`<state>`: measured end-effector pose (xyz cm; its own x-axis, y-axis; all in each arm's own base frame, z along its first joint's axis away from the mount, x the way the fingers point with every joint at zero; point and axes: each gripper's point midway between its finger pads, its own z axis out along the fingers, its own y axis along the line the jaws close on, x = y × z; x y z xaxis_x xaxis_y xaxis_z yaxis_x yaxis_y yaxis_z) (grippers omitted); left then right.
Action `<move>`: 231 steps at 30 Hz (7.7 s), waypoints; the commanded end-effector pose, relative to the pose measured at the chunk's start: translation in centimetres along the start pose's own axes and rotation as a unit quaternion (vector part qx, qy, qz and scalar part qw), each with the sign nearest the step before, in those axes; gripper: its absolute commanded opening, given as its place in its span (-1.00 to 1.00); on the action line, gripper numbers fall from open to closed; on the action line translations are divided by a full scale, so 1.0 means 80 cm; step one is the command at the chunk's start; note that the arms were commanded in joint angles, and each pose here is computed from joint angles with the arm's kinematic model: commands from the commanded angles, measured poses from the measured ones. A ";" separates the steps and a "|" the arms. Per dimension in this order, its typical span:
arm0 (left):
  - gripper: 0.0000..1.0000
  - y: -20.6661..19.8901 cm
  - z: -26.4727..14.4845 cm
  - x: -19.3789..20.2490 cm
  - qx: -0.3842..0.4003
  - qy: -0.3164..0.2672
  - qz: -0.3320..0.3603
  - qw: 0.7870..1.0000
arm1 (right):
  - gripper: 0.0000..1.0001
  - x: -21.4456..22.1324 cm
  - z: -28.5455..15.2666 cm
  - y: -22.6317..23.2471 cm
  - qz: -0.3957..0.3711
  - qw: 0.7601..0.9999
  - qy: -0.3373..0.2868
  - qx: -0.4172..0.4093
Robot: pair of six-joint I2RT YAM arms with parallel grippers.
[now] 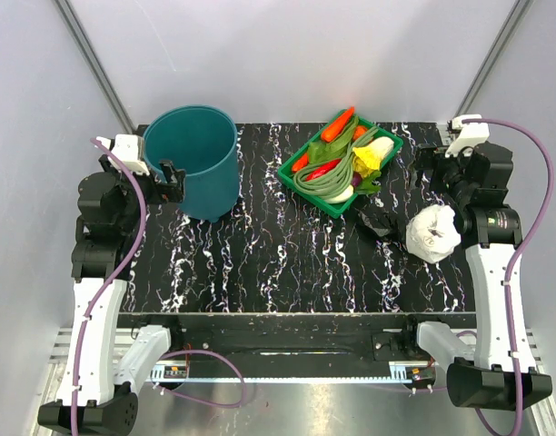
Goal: Put the trash bags into the trash bin
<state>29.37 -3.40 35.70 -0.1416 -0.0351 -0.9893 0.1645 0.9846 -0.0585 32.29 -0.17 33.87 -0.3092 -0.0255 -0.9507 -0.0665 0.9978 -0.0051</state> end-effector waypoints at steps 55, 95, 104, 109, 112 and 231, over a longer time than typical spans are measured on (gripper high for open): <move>0.98 -0.057 0.083 0.077 0.278 0.234 0.383 0.850 | 0.99 0.047 -0.022 0.059 -0.014 0.988 0.070 -0.140; -0.86 -0.098 0.097 0.080 0.296 0.227 0.298 0.879 | 0.99 0.128 0.014 0.042 -0.051 0.978 0.153 -0.130; -1.00 -0.055 0.117 0.072 0.197 0.234 0.332 0.892 | 0.96 0.177 0.055 0.042 -0.075 0.966 0.199 -0.146; -1.00 -0.039 0.117 0.077 0.171 0.244 0.353 0.887 | 0.94 0.213 0.075 0.056 -0.122 0.958 0.214 -0.147; -1.00 -0.035 0.114 0.079 0.167 0.243 0.355 0.887 | 0.94 0.236 0.085 0.064 -0.148 0.951 0.229 -0.148; 0.98 -0.027 0.107 -0.050 0.061 0.042 0.213 0.974 | -1.00 0.275 0.285 0.229 -0.109 0.938 0.315 -0.091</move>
<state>38.17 -6.97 36.85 -0.1591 0.4097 -0.8982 0.3713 0.8678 0.3301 41.77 19.74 4.03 -0.7454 -0.4323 -0.5075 -0.4767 0.8778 -0.0475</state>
